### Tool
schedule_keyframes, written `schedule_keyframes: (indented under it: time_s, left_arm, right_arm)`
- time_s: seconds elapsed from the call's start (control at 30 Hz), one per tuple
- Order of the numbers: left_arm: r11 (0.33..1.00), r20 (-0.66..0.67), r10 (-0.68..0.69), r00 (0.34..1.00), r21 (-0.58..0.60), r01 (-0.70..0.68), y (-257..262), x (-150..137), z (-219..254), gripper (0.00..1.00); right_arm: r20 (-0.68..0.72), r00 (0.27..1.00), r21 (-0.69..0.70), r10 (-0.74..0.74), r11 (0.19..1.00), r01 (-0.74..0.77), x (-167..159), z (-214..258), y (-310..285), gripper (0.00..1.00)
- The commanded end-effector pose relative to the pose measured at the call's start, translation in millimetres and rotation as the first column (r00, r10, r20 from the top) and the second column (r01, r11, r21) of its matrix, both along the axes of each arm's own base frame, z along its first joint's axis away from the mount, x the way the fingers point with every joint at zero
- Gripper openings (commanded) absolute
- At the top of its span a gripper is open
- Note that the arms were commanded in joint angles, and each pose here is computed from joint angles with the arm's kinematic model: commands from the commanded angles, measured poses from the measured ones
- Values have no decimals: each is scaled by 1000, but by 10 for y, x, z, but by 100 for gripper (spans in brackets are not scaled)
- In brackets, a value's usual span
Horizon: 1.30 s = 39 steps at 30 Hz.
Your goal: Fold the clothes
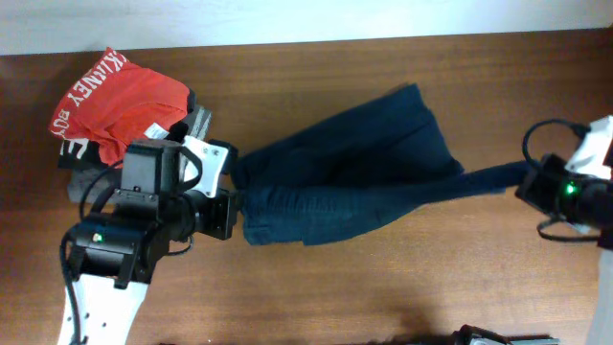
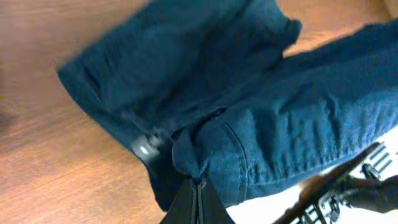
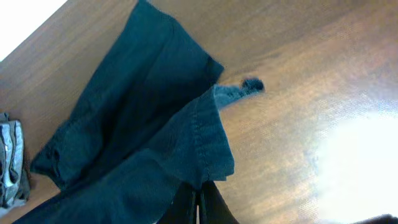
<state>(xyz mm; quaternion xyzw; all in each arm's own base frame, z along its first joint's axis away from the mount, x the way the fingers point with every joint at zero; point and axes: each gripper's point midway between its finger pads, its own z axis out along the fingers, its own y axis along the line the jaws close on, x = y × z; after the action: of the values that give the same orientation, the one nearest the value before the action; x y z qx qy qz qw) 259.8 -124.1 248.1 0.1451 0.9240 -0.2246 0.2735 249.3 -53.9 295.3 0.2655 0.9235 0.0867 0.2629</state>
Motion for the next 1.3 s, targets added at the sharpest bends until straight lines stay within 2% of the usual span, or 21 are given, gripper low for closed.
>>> schedule_keyframes:
  time_s: [0.0,0.17,0.37,0.47,0.63,0.77,0.9,0.97,1.0,1.03,1.07,1.13,1.17,1.2,1.27]
  left_arm:
    - [997,-20,59,998,40,-59,77,138,-89,0]
    - [990,-42,101,994,108,-96,128,467,-360,0]
    - [953,-80,187,979,256,-161,294,911,-911,0]
    - [935,-86,214,973,307,-178,348,1091,-1161,0]
    - [930,-51,221,974,311,-195,325,1350,-1347,0]
    - [904,53,260,964,338,-263,424,1567,-1275,1]
    - [866,117,301,947,382,-322,557,1668,-1228,1]
    - [861,120,305,945,388,-328,576,1670,-1230,10]
    - [862,120,305,945,388,-327,575,1670,-1230,22]
    - [861,120,305,945,389,-327,575,1670,-1233,28]
    - [860,120,307,944,390,-329,581,1671,-1234,32]
    - [841,134,323,937,414,-349,647,1676,-1231,39]
    - [827,142,333,932,431,-361,689,1676,-1228,44]
    - [814,151,342,927,446,-373,731,1678,-1223,47]
    - [806,152,349,925,455,-379,762,1671,-1224,49]
  right_arm:
    - [-62,997,2,35,999,-35,268,-194,7,4]
    - [-38,994,16,99,995,-98,921,-466,32,4]
    - [121,953,98,278,952,-290,1902,-835,411,4]
    - [126,939,110,319,937,-333,2147,-1092,562,4]
    - [127,923,129,363,917,-379,2413,-1469,764,4]
    - [105,936,157,335,924,-348,2473,-1638,775,4]
    - [91,944,148,317,933,-328,2492,-1698,732,4]
    - [81,948,135,309,938,-318,2495,-1726,703,4]
    - [75,949,133,307,940,-315,2490,-1738,695,4]
    - [68,951,127,303,942,-309,2485,-1754,680,4]
    - [63,952,125,301,944,-307,2481,-1765,673,6]
    - [52,954,120,296,946,-301,2467,-1783,657,16]
    - [40,956,113,290,949,-293,2453,-1798,635,24]
    - [28,959,105,282,953,-284,2437,-1816,605,43]
    - [-11,965,103,261,961,-258,2366,-1862,515,55]
